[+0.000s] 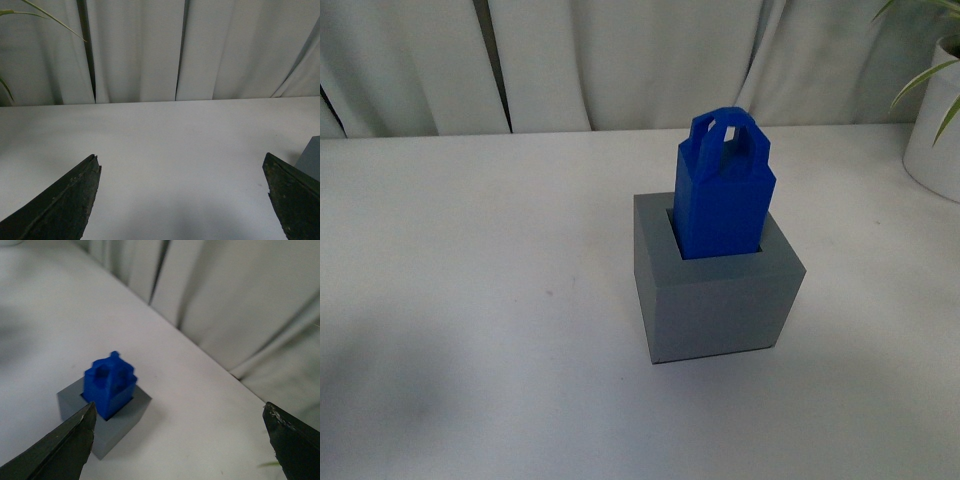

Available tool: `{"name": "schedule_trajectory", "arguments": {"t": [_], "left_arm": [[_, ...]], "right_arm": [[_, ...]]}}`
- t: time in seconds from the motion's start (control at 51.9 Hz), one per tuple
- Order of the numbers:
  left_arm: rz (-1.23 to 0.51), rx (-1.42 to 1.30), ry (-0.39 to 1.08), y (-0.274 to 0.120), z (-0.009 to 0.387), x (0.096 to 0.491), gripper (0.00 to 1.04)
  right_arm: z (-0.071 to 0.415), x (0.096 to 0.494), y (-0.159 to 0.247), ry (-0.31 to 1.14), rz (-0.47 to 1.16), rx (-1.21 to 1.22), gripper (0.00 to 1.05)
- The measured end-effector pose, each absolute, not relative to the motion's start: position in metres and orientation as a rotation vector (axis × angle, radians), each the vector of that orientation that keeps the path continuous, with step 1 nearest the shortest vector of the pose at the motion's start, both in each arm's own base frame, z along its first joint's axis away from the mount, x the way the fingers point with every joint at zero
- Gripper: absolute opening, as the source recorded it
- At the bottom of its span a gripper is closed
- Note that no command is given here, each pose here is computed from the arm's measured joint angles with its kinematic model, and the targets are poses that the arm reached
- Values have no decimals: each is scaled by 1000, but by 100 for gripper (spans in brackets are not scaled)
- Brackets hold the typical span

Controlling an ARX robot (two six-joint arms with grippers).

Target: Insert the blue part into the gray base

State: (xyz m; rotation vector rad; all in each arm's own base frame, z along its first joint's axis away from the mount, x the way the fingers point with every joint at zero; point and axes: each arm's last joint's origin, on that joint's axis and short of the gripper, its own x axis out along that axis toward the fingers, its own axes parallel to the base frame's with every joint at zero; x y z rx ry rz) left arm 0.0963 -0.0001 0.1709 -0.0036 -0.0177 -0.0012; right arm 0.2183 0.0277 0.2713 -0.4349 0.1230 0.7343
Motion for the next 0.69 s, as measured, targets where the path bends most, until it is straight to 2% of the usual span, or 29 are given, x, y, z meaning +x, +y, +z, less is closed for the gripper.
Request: {"name": "schedule_trajectory", "arguments": {"t": [0.308,0.443,0.482,0.694], "left_arm": [[-1,-4,-18,0,171,96,99],[-1,-4,-18,0,171,96,99],[-1,-4,-18,0,171,96,99],[-1,-4,-18,0,171,96,99]], "right_arm": [[262,209,25,126,629,-263,96],[245,196,21,7,110,-113,72],[240,191,18,0,31,-83,65],[215,171,10,10,16,-23,30]]}}
